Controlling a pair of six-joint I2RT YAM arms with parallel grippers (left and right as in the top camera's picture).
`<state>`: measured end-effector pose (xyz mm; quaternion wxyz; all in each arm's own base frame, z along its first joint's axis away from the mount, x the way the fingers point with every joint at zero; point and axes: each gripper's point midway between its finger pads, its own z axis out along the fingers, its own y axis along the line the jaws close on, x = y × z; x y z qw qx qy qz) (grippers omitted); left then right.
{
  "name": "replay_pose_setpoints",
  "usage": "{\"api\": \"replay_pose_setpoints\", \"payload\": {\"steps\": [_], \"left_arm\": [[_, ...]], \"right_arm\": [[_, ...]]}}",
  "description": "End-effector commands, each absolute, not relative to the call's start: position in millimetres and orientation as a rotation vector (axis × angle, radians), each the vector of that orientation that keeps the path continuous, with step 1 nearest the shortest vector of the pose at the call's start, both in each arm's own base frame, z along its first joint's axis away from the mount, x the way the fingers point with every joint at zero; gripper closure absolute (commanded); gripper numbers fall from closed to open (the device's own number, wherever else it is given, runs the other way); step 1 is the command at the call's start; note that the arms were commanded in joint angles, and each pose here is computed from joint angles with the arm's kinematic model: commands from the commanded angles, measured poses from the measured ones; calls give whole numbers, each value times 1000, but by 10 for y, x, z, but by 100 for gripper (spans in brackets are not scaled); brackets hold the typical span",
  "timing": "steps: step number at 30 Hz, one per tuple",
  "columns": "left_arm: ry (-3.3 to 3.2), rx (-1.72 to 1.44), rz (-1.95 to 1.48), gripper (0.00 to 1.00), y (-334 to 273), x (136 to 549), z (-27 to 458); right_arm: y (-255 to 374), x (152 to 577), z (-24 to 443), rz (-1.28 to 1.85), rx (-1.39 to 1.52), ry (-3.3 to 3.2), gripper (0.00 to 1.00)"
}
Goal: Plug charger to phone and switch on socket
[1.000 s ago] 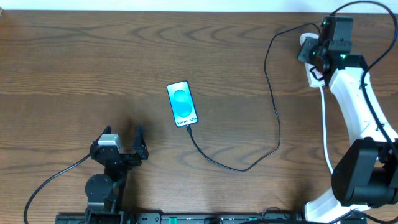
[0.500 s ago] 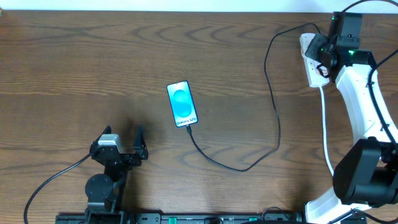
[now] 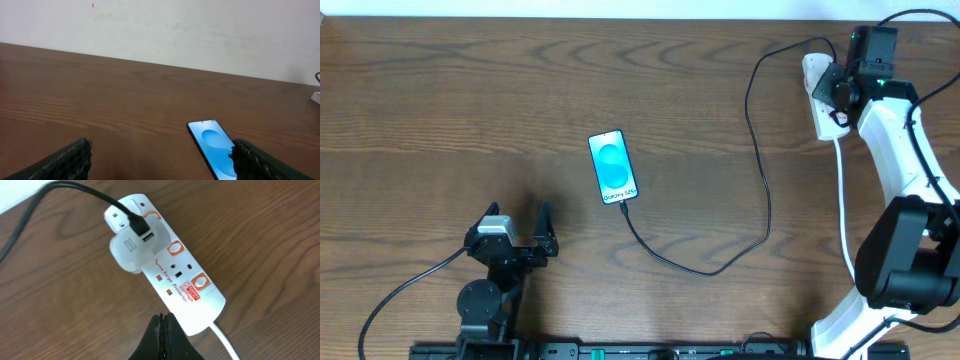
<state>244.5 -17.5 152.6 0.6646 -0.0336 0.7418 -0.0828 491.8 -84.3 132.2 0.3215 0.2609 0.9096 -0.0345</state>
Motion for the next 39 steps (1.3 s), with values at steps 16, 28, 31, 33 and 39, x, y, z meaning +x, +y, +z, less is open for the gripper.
{"api": "replay_pose_setpoints", "payload": {"steps": [16, 28, 31, 33, 39], "left_arm": [[1722, -58, -181, 11, -188, 2434, 1382], [1722, -58, -181, 11, -188, 2434, 1382], [1722, -58, -181, 11, -188, 2434, 1381], [1722, -58, -181, 11, -188, 2434, 1381], [1722, -58, -181, 11, -188, 2434, 1382]], "right_arm": [[-1027, 5004, 1071, -46, 753, 2401, 99], [-1106, 5031, 1035, 42, 771, 2408, 99], [-1115, 5062, 1030, 44, 773, 2414, 99], [-1123, 5080, 1034, 43, 775, 2418, 99], [-1152, 5133, 1005, 36, 778, 2450, 99]]}}
